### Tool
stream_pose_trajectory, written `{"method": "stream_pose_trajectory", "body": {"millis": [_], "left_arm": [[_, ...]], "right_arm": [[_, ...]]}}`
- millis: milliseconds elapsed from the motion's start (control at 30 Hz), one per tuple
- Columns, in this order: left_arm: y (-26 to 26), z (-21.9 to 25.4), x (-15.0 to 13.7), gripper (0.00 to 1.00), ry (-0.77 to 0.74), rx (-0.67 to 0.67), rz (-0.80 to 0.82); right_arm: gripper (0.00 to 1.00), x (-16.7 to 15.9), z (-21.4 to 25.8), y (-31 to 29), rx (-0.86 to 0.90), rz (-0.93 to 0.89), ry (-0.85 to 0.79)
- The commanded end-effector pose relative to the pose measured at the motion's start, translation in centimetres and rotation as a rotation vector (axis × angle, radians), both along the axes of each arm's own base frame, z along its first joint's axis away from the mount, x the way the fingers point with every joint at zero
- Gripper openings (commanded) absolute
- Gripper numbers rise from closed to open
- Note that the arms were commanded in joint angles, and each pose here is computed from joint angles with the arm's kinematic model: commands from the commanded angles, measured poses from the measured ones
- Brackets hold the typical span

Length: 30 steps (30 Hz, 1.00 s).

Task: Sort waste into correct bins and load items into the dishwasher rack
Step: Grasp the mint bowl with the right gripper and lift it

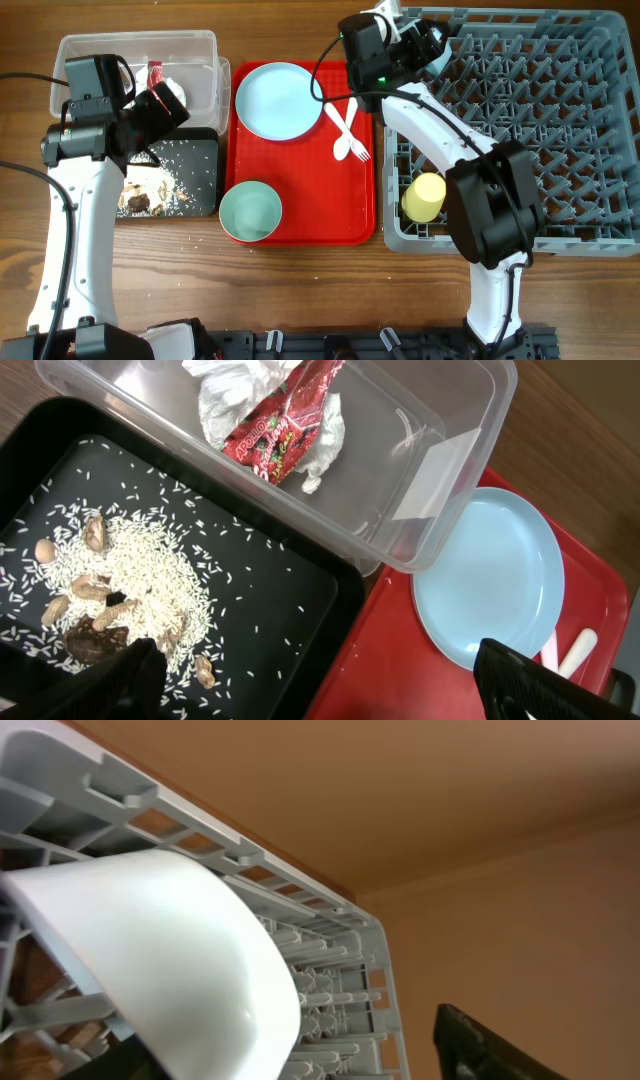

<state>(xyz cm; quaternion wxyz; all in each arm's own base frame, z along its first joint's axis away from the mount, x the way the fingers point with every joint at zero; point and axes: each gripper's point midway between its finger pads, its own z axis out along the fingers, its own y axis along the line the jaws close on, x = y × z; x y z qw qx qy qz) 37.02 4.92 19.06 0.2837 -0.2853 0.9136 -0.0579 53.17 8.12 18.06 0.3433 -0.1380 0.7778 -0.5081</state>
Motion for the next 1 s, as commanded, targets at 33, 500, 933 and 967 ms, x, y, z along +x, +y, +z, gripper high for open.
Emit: {"method": "stream_pose_trajectory", "body": {"millis": [33, 500, 933, 967], "left_arm": [[0.4, -0.1, 0.1, 1.0, 0.004, 0.011, 0.006], [0.3, -0.1, 0.1, 1.0, 0.004, 0.011, 0.006], [0.3, -0.1, 0.1, 1.0, 0.004, 0.011, 0.005], [0.3, -0.1, 0.1, 1.0, 0.004, 0.011, 0.005]], "right_arm": [[0.82, 0.5, -1.2, 2.9, 0.015, 0.1, 0.039], [0.9, -4.2, 1.6, 13.9, 0.547, 0.489, 0.129], [0.73, -22.0, -6.5, 28.2, 1.468, 0.461, 0.937], [0.67, -22.4, -7.7, 27.9, 1.462, 0.405, 0.937]]}}
